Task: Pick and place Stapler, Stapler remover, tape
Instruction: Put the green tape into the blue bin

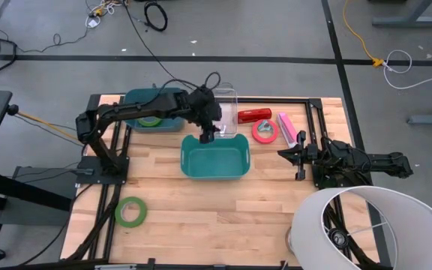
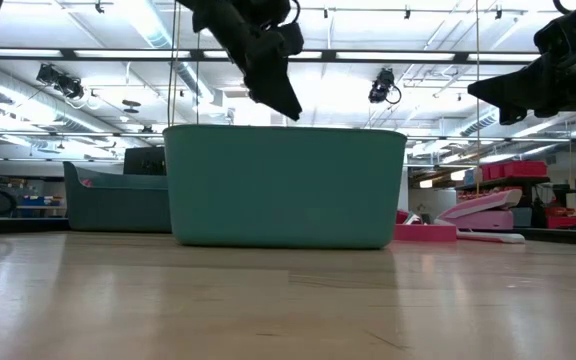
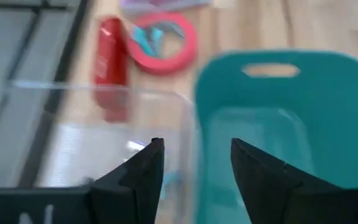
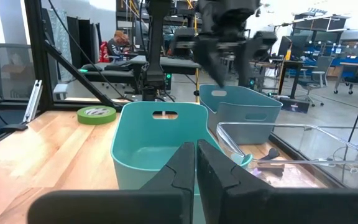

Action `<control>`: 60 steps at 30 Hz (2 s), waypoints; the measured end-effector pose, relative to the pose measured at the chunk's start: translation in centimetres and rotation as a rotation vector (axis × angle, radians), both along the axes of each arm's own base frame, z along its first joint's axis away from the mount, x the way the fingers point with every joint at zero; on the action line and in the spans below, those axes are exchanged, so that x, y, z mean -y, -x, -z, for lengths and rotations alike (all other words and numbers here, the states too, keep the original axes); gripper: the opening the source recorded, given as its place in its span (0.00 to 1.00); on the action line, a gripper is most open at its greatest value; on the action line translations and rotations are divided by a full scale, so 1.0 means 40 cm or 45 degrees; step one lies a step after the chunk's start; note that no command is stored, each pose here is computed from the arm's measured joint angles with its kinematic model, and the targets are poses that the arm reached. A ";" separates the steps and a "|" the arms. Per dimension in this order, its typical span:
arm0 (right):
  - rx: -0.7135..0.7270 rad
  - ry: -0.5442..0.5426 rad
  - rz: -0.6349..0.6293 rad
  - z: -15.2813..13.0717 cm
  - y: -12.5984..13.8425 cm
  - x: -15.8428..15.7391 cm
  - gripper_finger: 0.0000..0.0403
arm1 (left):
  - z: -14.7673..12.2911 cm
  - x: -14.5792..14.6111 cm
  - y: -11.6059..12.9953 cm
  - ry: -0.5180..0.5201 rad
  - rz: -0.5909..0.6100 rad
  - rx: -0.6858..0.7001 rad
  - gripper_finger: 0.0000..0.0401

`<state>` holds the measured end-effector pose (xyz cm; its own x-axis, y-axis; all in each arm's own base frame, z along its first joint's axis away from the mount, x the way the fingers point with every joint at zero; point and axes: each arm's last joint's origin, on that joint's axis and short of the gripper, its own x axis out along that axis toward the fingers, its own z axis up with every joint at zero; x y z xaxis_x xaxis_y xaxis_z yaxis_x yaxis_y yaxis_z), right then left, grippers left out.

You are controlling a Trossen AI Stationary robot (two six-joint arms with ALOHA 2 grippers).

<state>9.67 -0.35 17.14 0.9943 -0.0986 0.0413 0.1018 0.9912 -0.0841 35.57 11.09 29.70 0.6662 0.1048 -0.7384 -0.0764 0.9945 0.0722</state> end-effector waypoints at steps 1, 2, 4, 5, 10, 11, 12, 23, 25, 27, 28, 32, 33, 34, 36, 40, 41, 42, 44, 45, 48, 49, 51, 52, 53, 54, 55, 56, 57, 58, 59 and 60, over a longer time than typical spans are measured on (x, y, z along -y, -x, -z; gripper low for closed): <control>0.000 0.000 0.000 0.000 0.000 0.000 0.04 | 0.004 0.014 0.000 0.018 0.014 -0.025 0.45; 0.000 0.000 0.000 0.000 0.000 0.000 0.04 | 0.006 0.027 -0.002 0.033 0.024 -0.041 0.44; 0.000 0.000 0.000 0.000 0.000 0.000 0.04 | 0.010 0.051 -0.004 0.051 0.047 -0.066 0.42; 0.000 0.000 0.000 0.000 0.000 0.000 0.04 | 0.011 0.063 -0.005 0.057 0.059 -0.079 0.41; 0.001 0.000 0.000 0.000 0.000 0.000 0.04 | 0.012 0.102 -0.012 0.076 0.038 -0.091 0.36; 0.000 0.000 0.000 0.000 0.000 0.000 0.04 | 0.013 0.109 -0.013 0.089 0.030 -0.092 0.35; 0.000 0.000 0.000 0.000 0.000 0.000 0.04 | 0.013 0.116 -0.014 0.095 0.032 -0.093 0.34; 0.000 0.000 0.000 0.000 0.000 0.000 0.04 | 0.018 0.202 0.018 0.145 0.090 -0.283 0.28; 0.000 0.000 0.000 0.000 0.000 0.000 0.04 | 0.014 0.215 0.031 0.156 0.101 -0.317 0.28; 0.000 0.000 0.002 0.000 0.000 0.000 0.04 | 0.006 0.228 0.043 0.159 0.117 -0.342 0.28; 0.000 0.000 0.000 0.000 0.000 0.000 0.04 | 0.002 0.232 0.050 0.159 0.123 -0.353 0.28; 0.000 0.000 0.001 0.000 0.000 0.000 0.04 | -0.011 0.249 0.067 0.145 0.146 -0.370 0.28; 0.000 0.000 0.001 0.000 0.000 0.000 0.04 | -0.017 0.252 0.070 0.140 0.152 -0.360 0.28; 0.000 0.000 0.001 0.000 0.000 0.000 0.04 | -0.022 0.255 0.075 0.138 0.158 -0.358 0.28; 0.000 0.000 0.001 0.000 0.000 0.000 0.04 | -0.032 0.266 0.082 0.131 0.179 -0.345 0.28; 0.000 0.000 0.000 0.000 0.000 0.000 0.04 | -0.051 0.319 0.099 0.046 0.366 -0.329 0.28; 0.000 0.000 0.000 0.000 0.000 0.000 0.04 | -0.053 0.335 0.105 0.012 0.438 -0.337 0.28; 0.000 0.000 0.001 0.000 0.000 0.000 0.04 | -0.054 0.352 0.107 -0.032 0.524 -0.337 0.28; 0.000 0.000 0.000 0.000 0.000 0.000 0.04 | -0.050 0.385 0.116 -0.123 0.709 -0.364 0.28; 0.000 0.000 0.000 0.000 0.000 0.000 0.04 | -0.048 0.400 0.122 -0.166 0.799 -0.385 0.28; 0.000 0.000 0.000 0.000 0.000 0.000 0.04 | -0.043 0.436 0.141 -0.274 1.026 -0.436 0.28; 0.000 0.000 0.001 0.000 0.000 0.000 0.04 | -0.041 0.445 0.147 -0.299 1.089 -0.454 0.28; 0.000 0.000 0.000 0.000 0.000 0.000 0.04 | -0.039 0.462 0.158 -0.333 1.208 -0.481 0.28; 0.000 0.000 0.000 0.000 0.000 0.000 0.04 | -0.037 0.470 0.165 -0.338 1.257 -0.501 0.28; 0.000 0.000 0.001 0.000 0.000 0.000 0.04 | -0.035 0.478 0.173 -0.330 1.299 -0.522 0.28; 0.000 0.000 0.000 0.000 0.000 0.000 0.04 | -0.034 0.487 0.180 -0.309 1.332 -0.539 0.28; 0.000 0.000 0.001 0.000 0.000 0.000 0.04 | -0.034 0.497 0.186 -0.293 1.360 -0.546 0.28; 0.000 0.000 0.000 0.000 0.000 0.000 0.04 | -0.033 0.507 0.192 -0.285 1.385 -0.555 0.28; 0.000 0.000 0.000 0.000 0.000 0.000 0.04 | -0.033 0.517 0.198 -0.283 1.406 -0.569 0.28; 0.000 0.000 0.000 0.000 0.000 0.000 0.04 | -0.032 0.528 0.204 -0.283 1.425 -0.580 0.28; 0.000 0.000 0.000 0.000 0.000 0.000 0.04 | -0.032 0.538 0.209 -0.286 1.442 -0.583 0.28; 0.000 0.000 0.001 0.000 0.000 0.000 0.04 | -0.032 0.549 0.213 -0.290 1.461 -0.582 0.28</control>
